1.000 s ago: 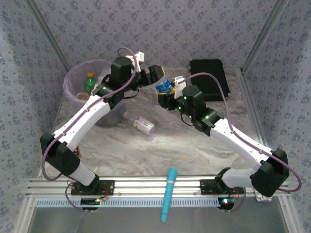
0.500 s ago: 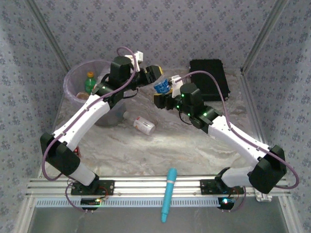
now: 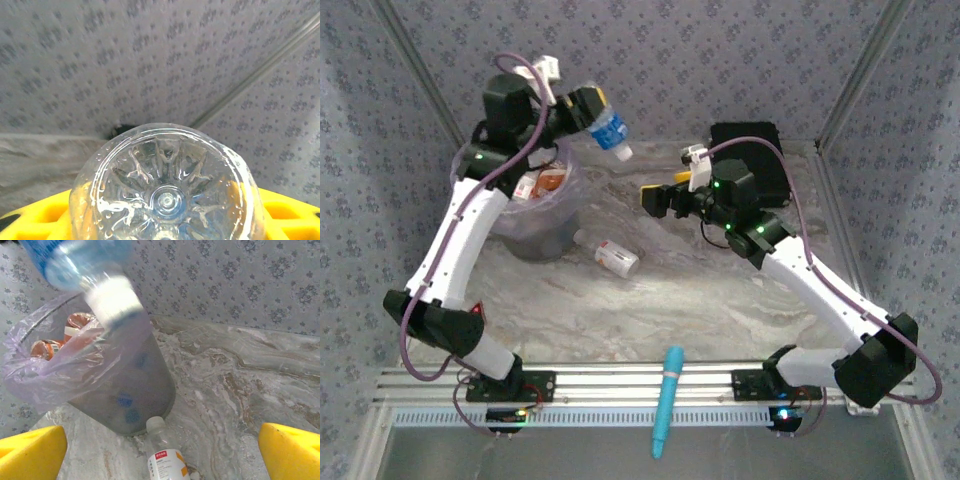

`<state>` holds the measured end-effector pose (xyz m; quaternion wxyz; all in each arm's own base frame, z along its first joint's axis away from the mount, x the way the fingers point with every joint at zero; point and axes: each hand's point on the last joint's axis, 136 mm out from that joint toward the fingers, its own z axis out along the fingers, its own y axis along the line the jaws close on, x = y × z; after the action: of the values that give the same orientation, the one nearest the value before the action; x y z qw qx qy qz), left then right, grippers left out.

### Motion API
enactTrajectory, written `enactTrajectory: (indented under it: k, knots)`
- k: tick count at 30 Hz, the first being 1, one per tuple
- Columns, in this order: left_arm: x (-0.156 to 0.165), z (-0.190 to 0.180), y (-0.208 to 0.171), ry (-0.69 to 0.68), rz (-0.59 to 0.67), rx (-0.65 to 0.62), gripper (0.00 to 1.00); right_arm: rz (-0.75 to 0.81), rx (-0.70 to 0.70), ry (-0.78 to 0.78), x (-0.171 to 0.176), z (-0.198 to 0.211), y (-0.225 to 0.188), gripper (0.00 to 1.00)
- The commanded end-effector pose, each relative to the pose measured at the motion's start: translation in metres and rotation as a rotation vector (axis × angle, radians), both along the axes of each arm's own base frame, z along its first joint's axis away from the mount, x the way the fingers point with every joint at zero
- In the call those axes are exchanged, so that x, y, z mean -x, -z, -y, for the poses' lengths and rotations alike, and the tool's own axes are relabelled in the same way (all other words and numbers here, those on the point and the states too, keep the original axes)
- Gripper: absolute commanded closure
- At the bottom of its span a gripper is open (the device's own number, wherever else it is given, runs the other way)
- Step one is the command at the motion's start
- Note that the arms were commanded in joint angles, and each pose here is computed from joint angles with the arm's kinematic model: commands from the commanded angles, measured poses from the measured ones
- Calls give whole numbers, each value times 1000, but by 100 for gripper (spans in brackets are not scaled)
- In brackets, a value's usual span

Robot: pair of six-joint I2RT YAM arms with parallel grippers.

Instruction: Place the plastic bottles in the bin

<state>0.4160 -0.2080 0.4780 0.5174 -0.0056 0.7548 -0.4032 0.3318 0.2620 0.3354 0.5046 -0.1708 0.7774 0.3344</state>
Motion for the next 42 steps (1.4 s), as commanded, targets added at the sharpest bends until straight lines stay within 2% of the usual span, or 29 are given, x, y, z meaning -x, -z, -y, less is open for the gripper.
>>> enactTrajectory:
  k: [1,8,13,18,28,32,42]
  knots:
    - [4,-37,-15,-62,47,-91,57,-77,20,-7,5,3,25,0]
    - [6,-143,-27,-383,118,-374,71,-148,71,-13,9,8,55,0]
    - [13,-209,-21,-593,119,-421,80,-176,95,-15,10,9,68,1]
    - [6,-241,-1,-686,110,-493,88,-197,112,-26,11,7,77,2]
    - [-31,-253,74,-650,-16,-649,90,-215,133,-38,15,6,85,3]
    - [-41,-248,102,-585,-51,-691,89,-215,134,-45,15,5,85,3]
    - [-36,-237,176,-412,-283,-776,88,-225,134,-61,12,0,89,4]
